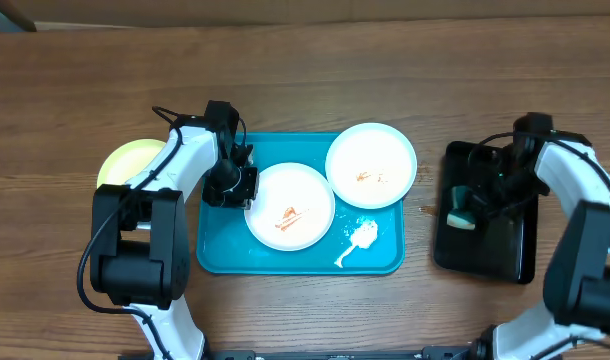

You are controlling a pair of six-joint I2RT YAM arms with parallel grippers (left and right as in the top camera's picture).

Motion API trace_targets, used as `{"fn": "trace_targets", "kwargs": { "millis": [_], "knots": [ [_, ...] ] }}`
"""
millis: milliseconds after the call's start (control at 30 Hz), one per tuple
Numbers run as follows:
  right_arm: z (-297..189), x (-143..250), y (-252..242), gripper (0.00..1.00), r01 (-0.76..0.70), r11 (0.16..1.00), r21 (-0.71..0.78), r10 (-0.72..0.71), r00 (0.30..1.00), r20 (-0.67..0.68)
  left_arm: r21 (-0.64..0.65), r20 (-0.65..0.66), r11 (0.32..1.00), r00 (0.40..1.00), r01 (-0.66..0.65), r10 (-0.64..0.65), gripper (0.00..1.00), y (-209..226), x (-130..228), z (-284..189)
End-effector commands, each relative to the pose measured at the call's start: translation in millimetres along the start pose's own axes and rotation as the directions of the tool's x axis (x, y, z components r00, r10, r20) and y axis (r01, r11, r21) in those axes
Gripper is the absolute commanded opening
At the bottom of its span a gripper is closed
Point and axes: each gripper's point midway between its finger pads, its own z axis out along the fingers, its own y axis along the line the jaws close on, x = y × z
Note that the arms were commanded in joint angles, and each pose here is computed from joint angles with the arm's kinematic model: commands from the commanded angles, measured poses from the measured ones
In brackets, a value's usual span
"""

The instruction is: Clean dirty plates on tray and stack at the side

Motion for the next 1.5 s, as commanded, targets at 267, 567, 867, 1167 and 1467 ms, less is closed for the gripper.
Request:
{"fn": "trace_targets", "kwargs": {
  "millis": [267,567,867,1167,1467],
  "knots": [
    [-93,49,102,0.04,0.483,0.871,-0.09,-0.437,0.846,0.307,0.027,-0.034,0.999,0.999,0.016,-0.015,0.04,-5,6,6],
    [-46,106,187,0.04,0.675,0.719,-0.164,-0.628,0.733,0.261,0.069,-0.046,0.997,0.999,0.022,-0.019,0.04,-14,8,6],
    [24,154,247,0.04,0.749,0.629,-0.207,-0.721,0.662,0.206,0.067,-0.051,0.998,0.999,0.017,-0.014,0.04,-16,10,6],
    [82,190,267,0.04,0.784,0.58,-0.221,-0.774,0.615,0.148,0.067,-0.051,0.998,0.999,0.018,-0.014,0.04,-16,10,6],
    [96,202,276,0.04,0.834,0.536,-0.128,-0.81,0.551,0.201,0.067,-0.051,0.998,0.999,0.018,-0.014,0.04,-16,10,6]
  ]
}}
